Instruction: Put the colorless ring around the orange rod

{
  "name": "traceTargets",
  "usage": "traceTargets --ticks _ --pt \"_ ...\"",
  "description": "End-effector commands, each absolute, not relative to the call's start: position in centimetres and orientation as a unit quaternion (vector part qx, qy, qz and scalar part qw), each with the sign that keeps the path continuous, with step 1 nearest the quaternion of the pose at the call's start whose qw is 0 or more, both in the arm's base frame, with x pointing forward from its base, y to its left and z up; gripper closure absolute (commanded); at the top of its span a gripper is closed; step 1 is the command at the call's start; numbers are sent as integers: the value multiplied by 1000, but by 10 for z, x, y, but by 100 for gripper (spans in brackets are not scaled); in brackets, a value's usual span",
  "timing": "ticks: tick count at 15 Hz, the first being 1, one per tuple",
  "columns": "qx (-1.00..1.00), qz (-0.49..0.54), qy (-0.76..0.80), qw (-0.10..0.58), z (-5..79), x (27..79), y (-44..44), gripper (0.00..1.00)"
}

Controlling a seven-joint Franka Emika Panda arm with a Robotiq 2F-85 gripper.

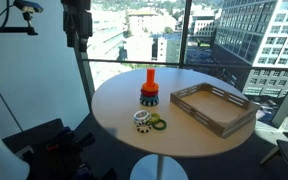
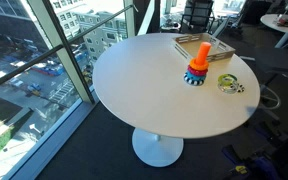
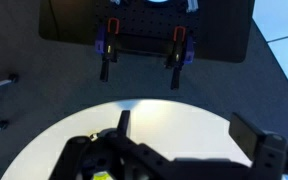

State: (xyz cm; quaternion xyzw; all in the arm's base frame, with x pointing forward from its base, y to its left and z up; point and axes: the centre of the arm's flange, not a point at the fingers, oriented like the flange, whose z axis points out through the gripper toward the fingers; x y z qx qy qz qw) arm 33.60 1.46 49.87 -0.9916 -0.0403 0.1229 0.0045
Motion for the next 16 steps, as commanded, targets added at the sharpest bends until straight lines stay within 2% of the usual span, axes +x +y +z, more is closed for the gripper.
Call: traceTargets --ticks 1,8,16 --pt "-992 122 -40 5 499 336 15 0" --pt "-995 98 -16 -11 501 346 13 0" --pt "-999 22 35 -30 490 395 2 0"
